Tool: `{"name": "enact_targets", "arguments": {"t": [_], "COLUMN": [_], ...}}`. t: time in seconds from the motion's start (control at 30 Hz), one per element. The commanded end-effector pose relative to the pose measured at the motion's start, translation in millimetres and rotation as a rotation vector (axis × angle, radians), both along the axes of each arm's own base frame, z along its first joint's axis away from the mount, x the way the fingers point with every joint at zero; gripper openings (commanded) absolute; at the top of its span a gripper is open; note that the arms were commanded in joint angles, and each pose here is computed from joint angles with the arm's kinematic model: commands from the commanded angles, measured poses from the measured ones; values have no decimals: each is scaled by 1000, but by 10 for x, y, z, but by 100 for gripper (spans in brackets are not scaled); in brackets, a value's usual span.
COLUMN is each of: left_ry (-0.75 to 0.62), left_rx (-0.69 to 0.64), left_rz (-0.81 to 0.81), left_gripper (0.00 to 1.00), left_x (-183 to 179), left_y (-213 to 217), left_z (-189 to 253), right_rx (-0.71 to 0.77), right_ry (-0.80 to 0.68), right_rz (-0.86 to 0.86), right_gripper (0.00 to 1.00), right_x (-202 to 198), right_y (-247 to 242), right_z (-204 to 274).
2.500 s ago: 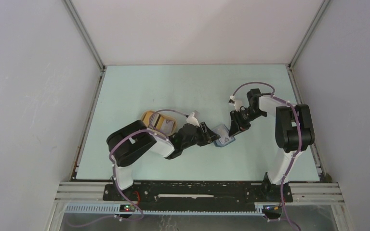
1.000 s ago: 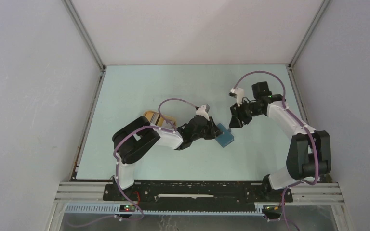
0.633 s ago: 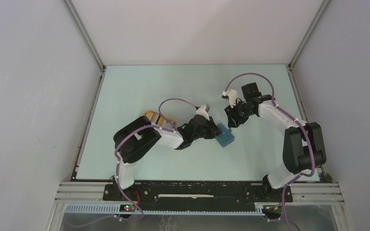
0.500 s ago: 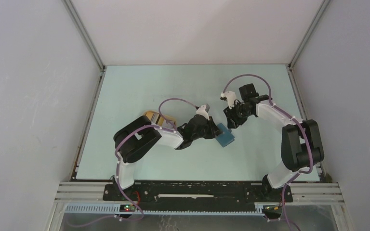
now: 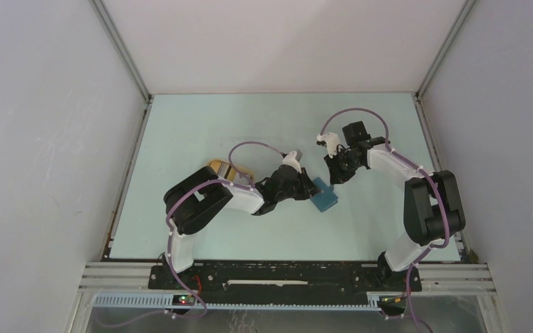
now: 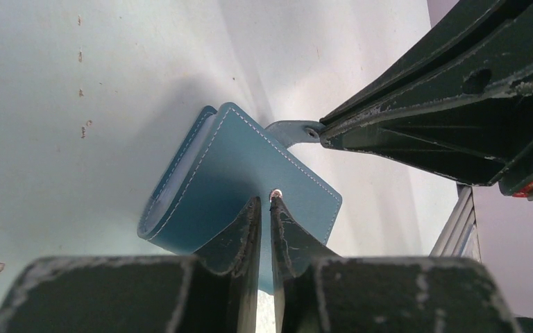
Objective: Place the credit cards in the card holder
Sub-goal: Close the card holder at the center of the board.
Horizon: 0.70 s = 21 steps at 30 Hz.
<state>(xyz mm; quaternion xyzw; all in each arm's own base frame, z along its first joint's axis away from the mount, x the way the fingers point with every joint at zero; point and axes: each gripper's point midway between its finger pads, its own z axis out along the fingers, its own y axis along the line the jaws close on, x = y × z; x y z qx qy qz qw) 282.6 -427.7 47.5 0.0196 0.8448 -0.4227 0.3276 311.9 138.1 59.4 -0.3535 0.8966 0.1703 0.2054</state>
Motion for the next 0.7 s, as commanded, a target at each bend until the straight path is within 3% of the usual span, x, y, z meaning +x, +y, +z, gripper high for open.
{"name": "enact_targets", "arguments": {"t": [0.0,0.07,0.4,0.67], "left_ry": [-2,0,-15,13], "left_rx": [22,10,-42,-40], "left_rz": [-15,-22,-72,-81], "left_gripper": [15,15,14,6], "left_x": [17,-7,-101,-57], "left_y": [-7,-4,3,12], "left_z": [-63,-40,221,106], "right_rx": [7,18,126,120], "right_ry": [-21,-28,-58,-64], "right_rz": [-3,3,96,91], "right_gripper": [7,0,0,0], "right_x": [87,86,-39,-33], "right_y": [45,59,225,225], "right_z": [82,117,382,361]}}
